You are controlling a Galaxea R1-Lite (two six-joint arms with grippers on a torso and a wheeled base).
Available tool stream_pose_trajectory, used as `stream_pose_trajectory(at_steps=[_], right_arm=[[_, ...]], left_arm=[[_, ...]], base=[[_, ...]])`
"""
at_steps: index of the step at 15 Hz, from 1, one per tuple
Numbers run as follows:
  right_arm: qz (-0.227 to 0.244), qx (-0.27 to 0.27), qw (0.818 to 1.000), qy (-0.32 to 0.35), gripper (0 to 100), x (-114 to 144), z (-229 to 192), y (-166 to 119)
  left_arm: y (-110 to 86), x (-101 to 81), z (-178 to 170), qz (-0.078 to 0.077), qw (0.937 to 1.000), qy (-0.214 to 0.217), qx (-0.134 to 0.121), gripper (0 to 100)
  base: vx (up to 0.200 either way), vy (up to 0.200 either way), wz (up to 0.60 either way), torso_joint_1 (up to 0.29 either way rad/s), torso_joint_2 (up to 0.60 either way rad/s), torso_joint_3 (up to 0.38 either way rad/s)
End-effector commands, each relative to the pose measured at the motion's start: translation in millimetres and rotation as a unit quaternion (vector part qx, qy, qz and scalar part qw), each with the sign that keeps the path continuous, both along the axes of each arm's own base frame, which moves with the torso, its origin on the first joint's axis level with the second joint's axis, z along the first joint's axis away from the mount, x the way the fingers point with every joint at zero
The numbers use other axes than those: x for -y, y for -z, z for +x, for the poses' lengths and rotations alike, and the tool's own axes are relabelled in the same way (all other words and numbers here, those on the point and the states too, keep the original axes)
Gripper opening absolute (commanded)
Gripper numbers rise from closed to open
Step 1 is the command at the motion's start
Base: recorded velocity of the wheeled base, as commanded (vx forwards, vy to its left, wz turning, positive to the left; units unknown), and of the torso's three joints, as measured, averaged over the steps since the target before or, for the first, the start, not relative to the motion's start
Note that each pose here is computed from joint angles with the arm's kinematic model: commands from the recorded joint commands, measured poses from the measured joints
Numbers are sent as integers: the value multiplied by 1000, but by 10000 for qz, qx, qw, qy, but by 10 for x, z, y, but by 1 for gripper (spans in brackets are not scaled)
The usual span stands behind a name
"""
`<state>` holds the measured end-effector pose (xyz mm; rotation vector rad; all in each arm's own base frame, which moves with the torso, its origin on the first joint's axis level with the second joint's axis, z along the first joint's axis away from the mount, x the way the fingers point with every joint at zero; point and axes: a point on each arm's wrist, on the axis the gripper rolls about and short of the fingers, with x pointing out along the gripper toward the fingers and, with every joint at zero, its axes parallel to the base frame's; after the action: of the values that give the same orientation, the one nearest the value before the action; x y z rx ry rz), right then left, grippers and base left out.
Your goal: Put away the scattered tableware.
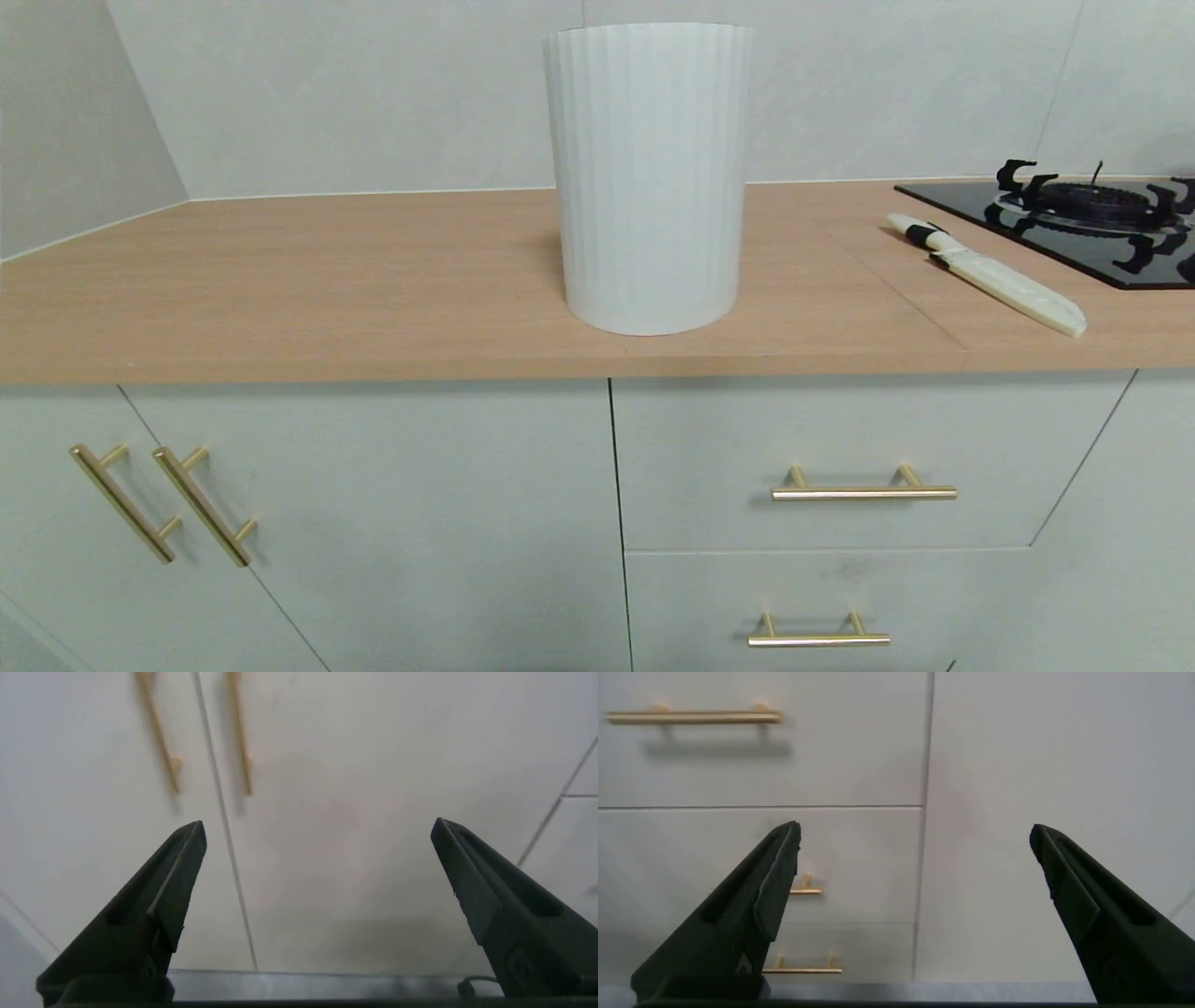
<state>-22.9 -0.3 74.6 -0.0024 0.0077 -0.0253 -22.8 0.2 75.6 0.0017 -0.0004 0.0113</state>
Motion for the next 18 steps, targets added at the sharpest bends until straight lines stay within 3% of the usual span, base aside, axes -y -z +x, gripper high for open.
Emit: stream_pose_trajectory(at_steps=[1,18], right_arm=[[-4,-8,10000,11,100,-1,0,-2],[-4,-8,10000,19,100,0,1,1]], left_arm=[[2,0,1,-1,10000,-5,-17,100],[2,0,1,-1,10000,-5,-17,100]], base=[[0,0,0,0,0,0],[0,-12,0,0,0,1]])
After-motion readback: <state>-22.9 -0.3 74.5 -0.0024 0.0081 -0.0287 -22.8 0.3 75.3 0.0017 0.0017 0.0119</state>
